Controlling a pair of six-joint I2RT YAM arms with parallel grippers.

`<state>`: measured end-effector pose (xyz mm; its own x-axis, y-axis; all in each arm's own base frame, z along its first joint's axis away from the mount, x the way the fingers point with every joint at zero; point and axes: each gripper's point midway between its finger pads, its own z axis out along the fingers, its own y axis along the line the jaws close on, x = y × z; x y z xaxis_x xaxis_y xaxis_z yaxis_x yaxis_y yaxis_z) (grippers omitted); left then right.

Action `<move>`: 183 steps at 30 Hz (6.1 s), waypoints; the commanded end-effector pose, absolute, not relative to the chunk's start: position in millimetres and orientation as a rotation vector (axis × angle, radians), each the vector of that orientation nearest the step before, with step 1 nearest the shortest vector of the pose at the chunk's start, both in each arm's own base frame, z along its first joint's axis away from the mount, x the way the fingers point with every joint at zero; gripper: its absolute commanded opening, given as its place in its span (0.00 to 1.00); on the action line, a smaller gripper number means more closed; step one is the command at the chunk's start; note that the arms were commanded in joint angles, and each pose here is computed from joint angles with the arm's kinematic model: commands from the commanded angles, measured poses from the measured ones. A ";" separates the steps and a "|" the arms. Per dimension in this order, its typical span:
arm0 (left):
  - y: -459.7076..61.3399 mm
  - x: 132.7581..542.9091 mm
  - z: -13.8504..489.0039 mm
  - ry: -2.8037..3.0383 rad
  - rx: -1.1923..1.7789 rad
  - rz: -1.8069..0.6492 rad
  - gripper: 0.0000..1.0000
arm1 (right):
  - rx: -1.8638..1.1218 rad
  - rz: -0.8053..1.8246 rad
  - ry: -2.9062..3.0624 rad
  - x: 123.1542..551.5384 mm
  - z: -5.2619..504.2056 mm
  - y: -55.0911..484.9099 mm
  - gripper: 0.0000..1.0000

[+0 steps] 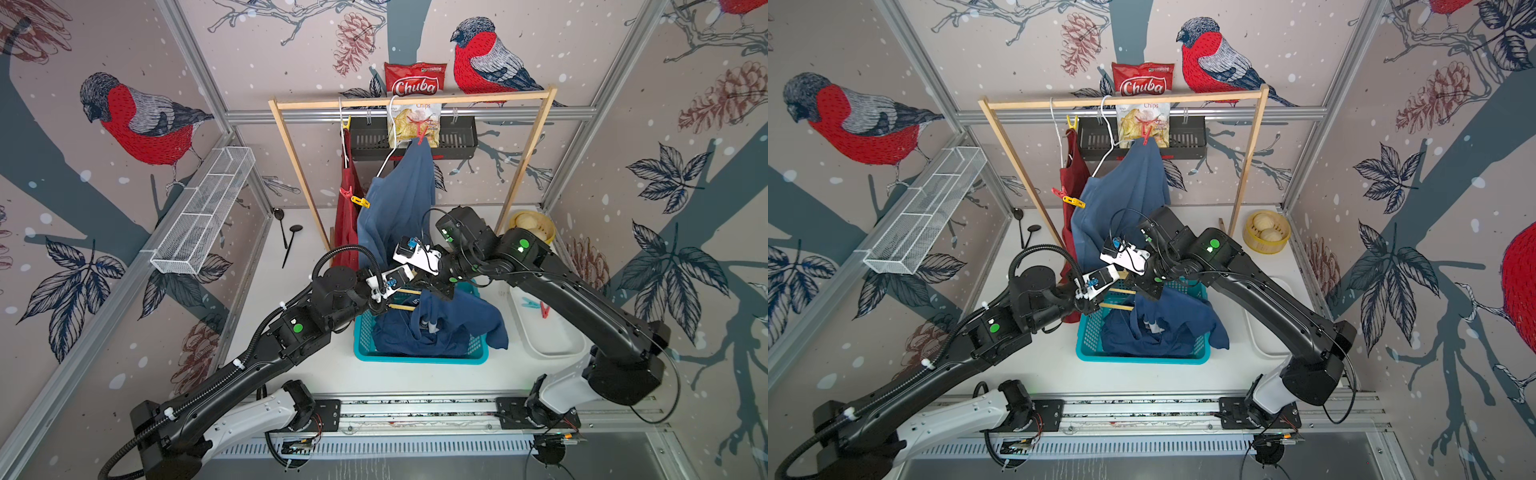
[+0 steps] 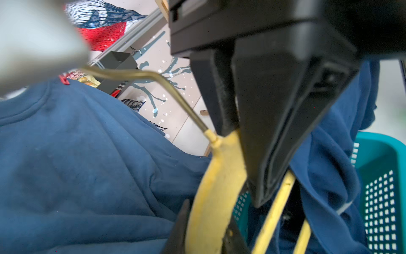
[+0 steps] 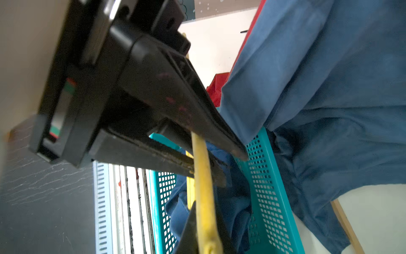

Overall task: Remove the clothespins securing t-shirts to the hanger
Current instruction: Remove the T-shirt from the hanger, then place the T-shirt in the basket.

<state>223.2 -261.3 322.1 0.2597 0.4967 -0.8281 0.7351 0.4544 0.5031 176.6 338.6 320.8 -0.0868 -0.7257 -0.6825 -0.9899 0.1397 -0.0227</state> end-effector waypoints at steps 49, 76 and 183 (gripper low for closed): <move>-226.7 173.2 341.4 1.431 1.187 -0.750 0.00 | -0.979 0.662 1.591 211.7 447.6 232.0 0.79; -194.4 171.9 381.9 1.419 1.169 -0.779 0.00 | -0.964 0.937 1.707 218.7 313.3 218.8 0.94; -200.4 226.7 443.1 1.516 0.578 -0.915 0.00 | -0.748 0.719 1.677 224.0 410.2 284.2 0.73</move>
<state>225.5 -192.7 407.4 -0.1947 0.0355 -0.9802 0.7750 0.6181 -0.1316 228.1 271.7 411.0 -0.1836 -0.1317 -0.9741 -0.7595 0.6481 0.0556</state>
